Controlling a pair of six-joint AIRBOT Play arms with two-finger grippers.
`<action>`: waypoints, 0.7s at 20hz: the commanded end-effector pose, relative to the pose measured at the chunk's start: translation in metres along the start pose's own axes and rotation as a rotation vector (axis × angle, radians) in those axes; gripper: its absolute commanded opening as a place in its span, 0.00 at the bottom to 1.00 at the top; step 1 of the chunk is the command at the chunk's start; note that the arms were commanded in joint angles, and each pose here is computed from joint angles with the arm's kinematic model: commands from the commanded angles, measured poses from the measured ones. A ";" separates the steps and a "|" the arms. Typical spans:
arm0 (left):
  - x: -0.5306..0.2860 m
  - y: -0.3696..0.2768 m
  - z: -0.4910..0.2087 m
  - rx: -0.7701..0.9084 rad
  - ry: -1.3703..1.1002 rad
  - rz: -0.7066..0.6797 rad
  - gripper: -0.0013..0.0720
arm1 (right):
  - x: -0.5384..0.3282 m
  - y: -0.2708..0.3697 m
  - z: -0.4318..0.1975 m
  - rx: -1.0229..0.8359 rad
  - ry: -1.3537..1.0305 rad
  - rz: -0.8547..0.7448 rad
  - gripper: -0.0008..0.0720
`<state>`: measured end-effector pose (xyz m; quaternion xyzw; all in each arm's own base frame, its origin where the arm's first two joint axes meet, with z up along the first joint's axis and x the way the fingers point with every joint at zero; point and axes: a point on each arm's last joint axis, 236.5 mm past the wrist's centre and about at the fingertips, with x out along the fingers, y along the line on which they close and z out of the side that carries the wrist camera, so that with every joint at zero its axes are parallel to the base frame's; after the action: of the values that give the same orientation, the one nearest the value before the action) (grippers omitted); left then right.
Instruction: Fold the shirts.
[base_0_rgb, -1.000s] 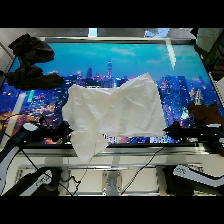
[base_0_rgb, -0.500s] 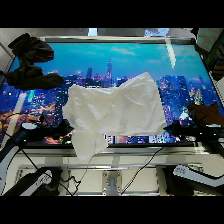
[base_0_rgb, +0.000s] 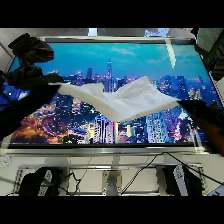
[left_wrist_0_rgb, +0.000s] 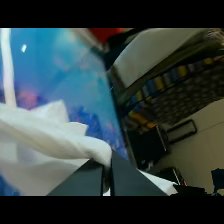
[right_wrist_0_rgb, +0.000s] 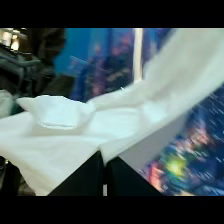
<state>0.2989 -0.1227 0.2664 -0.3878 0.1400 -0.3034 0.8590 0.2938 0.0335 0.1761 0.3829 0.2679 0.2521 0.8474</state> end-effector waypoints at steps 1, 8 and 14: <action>-0.075 -0.138 0.062 0.275 -0.345 -0.114 0.03 | -0.037 0.148 0.046 -0.268 -0.177 0.294 0.06; -0.129 -0.155 0.089 0.541 -0.376 0.273 0.03 | -0.093 0.275 0.105 -0.881 -0.413 -0.101 0.06; -0.034 -0.010 0.074 0.319 0.068 0.424 0.03 | -0.098 0.189 0.149 -0.709 -0.369 -0.329 0.06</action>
<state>0.2539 -0.0742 0.3769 -0.2004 0.0952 -0.1602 0.9618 0.2571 0.0430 0.4493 0.0421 0.0336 0.1719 0.9836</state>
